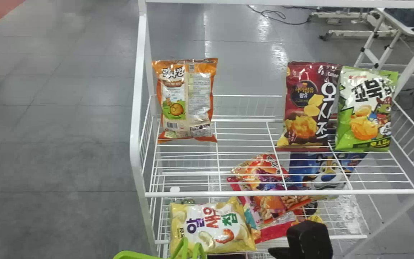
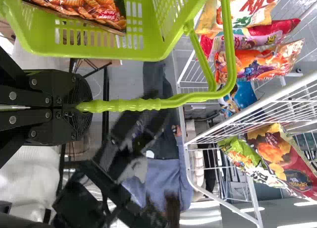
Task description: Hold basket handle with left hand then pick spicy shrimp crackers with right hand and place into basket
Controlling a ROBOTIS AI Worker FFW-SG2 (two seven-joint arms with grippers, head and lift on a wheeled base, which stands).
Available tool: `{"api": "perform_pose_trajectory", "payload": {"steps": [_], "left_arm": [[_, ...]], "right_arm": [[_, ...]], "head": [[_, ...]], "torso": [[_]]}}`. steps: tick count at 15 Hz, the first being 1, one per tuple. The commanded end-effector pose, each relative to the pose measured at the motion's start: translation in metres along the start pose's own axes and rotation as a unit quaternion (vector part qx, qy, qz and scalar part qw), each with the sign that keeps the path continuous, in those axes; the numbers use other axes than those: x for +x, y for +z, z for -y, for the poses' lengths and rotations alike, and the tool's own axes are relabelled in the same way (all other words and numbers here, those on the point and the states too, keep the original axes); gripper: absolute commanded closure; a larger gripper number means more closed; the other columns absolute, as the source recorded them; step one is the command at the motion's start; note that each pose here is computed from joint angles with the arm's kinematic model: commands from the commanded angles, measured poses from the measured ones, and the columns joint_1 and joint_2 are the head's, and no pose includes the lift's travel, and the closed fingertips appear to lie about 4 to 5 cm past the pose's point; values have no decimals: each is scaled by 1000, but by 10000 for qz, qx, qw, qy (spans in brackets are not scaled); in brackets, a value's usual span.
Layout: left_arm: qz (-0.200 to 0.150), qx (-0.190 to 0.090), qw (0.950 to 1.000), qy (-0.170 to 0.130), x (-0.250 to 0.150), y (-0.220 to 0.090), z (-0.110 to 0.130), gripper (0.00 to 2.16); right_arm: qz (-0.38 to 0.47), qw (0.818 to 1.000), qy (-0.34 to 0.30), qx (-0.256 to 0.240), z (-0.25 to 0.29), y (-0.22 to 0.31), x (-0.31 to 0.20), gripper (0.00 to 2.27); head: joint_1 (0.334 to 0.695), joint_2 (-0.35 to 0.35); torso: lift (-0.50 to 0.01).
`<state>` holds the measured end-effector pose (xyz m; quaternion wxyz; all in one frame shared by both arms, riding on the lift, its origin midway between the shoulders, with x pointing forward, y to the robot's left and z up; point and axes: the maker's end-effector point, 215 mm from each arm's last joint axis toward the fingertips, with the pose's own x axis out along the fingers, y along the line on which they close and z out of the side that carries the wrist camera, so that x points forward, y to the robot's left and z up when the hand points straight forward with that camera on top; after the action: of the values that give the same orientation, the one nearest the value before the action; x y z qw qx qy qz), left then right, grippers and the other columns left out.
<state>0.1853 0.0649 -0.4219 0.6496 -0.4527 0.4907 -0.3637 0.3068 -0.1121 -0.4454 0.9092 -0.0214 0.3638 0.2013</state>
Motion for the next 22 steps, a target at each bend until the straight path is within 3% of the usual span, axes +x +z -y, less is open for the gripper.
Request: {"api": "perform_pose_trajectory", "payload": {"steps": [1,5,11,16,22], "left_arm": [[-3,-12,10000,17,1,-1,-1,1895],[-9,-25,10000,8,3,-2,-1,1895],[-42,-46,10000,1,7,-3,-2,1895],[-54,-60,10000,-18,8,-4,-2,1895],[-72,-66,9999,-57,9,-4,0,1895]], "right_arm": [[785,9967,-216,72,27,49,-11,80],[2459,9680,-504,69,55,135,-35,80],[3576,9303,-780,240,79,158,-39,80],[3800,9160,-1238,361,98,158,-47,83],[3717,9190,-1282,305,101,150,-42,83]], "head": [[695,-117],[695,-161],[695,-197],[695,-235],[695,-261]], "torso": [[-37],[-37],[-37],[-37],[-37]]}}
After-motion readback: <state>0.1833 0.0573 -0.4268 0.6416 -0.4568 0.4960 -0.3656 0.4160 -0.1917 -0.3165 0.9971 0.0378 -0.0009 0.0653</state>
